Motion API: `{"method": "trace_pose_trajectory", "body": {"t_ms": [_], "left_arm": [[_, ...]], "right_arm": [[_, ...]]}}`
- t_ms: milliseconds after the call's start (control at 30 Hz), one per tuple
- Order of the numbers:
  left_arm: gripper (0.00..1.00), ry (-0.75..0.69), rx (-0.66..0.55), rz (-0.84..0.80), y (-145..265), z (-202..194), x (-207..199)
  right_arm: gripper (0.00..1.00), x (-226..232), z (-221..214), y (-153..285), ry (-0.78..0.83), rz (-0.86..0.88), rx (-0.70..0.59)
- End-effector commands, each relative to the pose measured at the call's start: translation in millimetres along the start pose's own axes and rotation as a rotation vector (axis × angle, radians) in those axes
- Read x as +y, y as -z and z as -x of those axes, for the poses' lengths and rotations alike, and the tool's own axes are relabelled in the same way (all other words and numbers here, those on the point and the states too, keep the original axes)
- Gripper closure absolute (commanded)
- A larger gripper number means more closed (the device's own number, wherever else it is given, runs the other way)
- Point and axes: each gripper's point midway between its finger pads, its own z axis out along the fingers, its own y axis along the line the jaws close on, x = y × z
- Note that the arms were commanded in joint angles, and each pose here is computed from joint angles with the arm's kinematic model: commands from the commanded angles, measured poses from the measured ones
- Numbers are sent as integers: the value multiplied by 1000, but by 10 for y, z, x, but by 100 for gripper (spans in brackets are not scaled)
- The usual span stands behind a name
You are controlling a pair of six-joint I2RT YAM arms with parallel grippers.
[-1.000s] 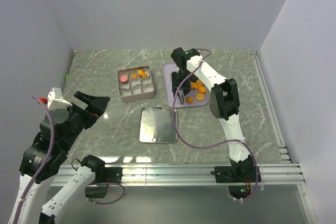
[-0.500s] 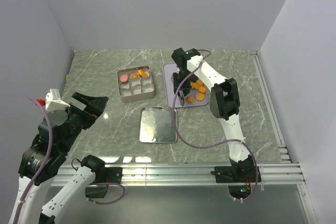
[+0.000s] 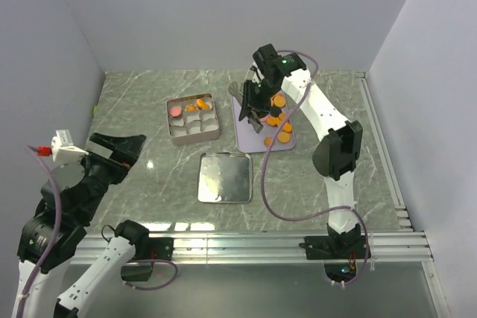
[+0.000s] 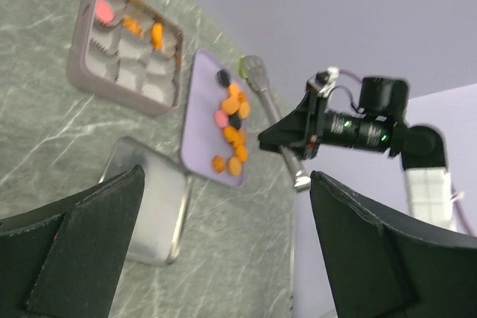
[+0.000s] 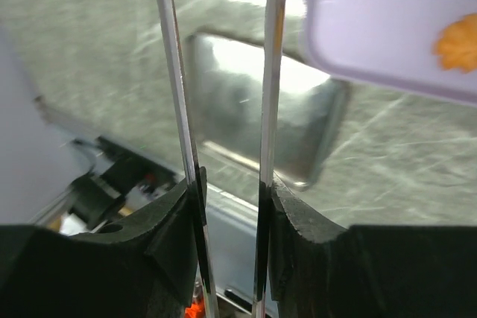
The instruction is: Pack the cookies
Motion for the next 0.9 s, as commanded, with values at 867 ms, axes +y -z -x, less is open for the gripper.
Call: {"method": "trace_pose_trajectory", "body": {"t_ms": [867], "left_arm": [[0, 540, -416, -651, 656, 2031, -2673]], "right_arm": [[66, 1170, -56, -981, 97, 254, -23]]}}
